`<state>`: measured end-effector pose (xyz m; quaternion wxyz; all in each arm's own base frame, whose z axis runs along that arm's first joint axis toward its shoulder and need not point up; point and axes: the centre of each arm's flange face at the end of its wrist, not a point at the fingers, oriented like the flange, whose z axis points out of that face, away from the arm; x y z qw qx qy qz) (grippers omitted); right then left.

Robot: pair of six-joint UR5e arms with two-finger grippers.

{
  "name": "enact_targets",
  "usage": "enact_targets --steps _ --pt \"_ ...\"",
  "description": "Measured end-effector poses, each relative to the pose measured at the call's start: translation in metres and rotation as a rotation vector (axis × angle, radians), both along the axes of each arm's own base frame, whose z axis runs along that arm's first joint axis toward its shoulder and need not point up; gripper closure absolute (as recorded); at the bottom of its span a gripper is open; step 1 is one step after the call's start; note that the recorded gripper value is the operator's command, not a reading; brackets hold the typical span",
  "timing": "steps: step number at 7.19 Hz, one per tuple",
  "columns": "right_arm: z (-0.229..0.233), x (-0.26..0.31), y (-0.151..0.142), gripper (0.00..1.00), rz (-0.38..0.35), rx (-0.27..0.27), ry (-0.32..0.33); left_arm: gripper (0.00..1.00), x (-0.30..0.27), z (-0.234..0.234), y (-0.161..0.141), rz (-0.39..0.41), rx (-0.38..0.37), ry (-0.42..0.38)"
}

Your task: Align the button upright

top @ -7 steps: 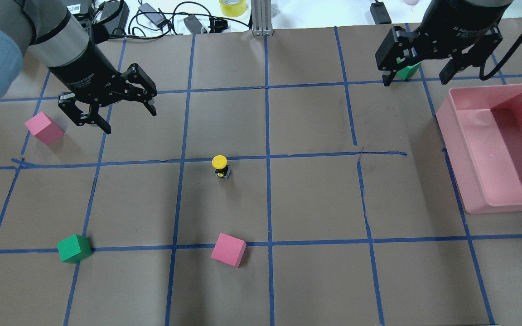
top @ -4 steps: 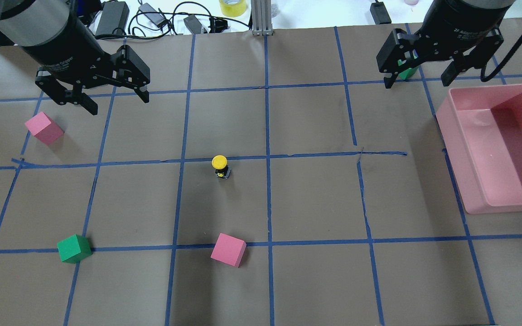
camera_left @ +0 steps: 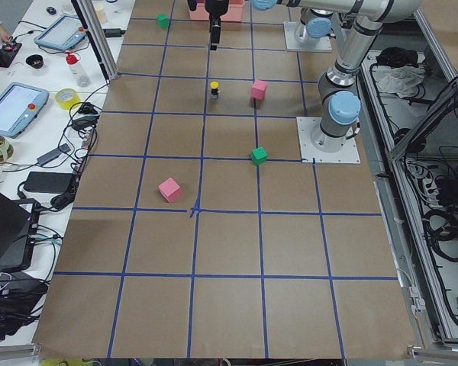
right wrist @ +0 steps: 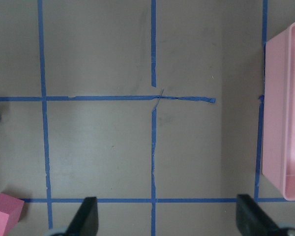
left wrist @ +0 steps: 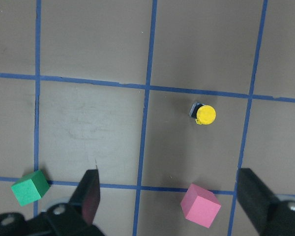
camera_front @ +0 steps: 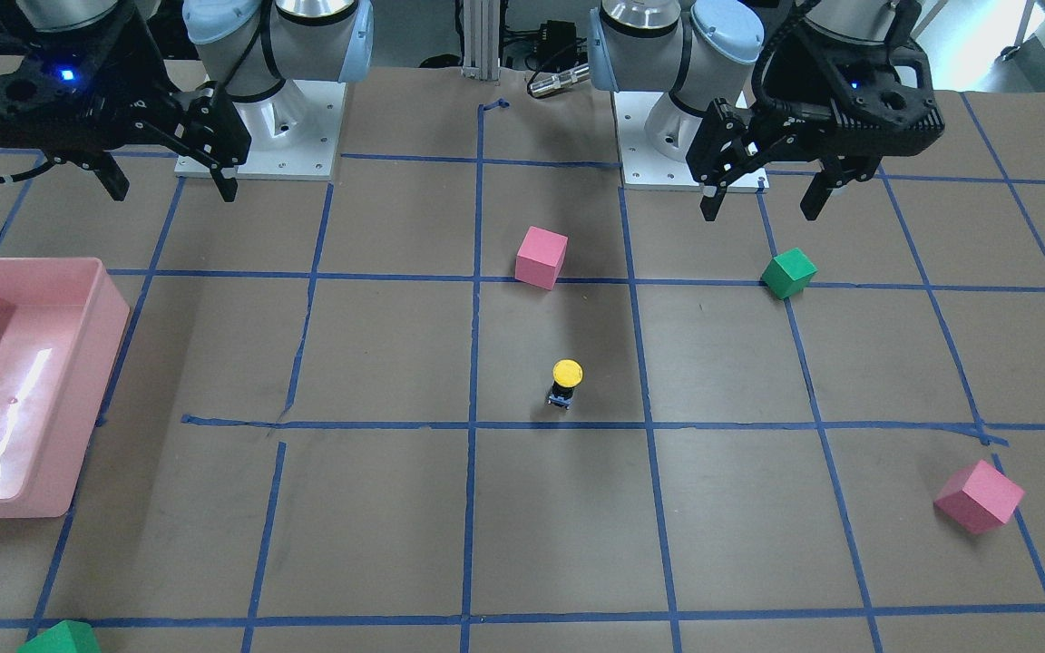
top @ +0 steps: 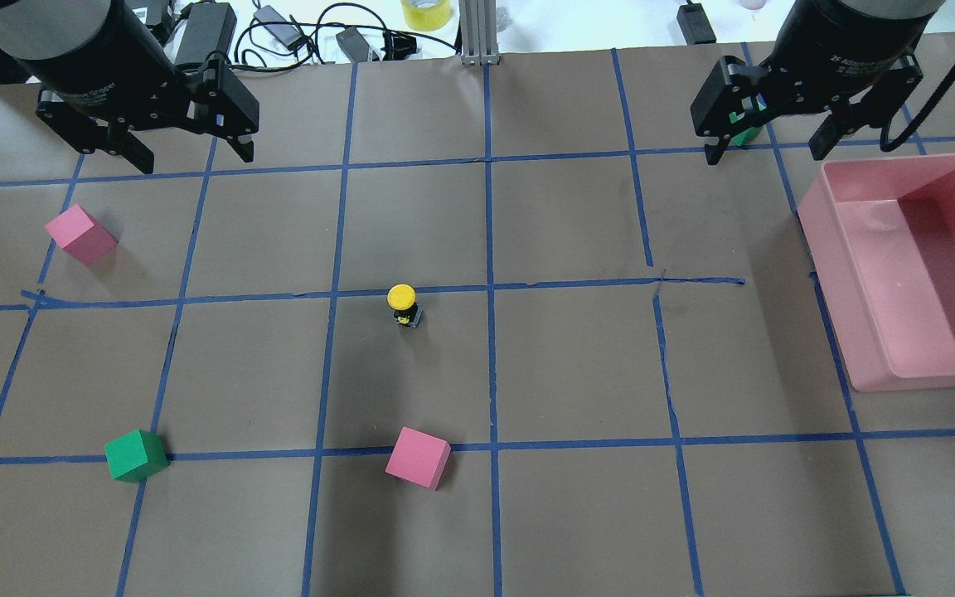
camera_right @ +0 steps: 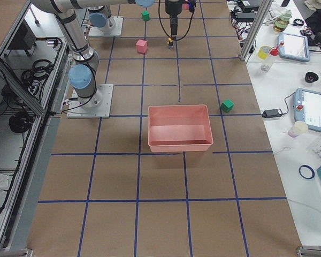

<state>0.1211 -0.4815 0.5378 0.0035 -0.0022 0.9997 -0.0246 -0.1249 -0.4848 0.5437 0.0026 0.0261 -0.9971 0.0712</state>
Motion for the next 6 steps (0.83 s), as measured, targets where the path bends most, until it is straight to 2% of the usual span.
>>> enact_targets --steps 6 --pt "-0.002 -0.001 0.000 0.00 0.000 0.005 0.007 0.00 -0.022 0.004 0.004 -0.073 -0.040 -0.020"
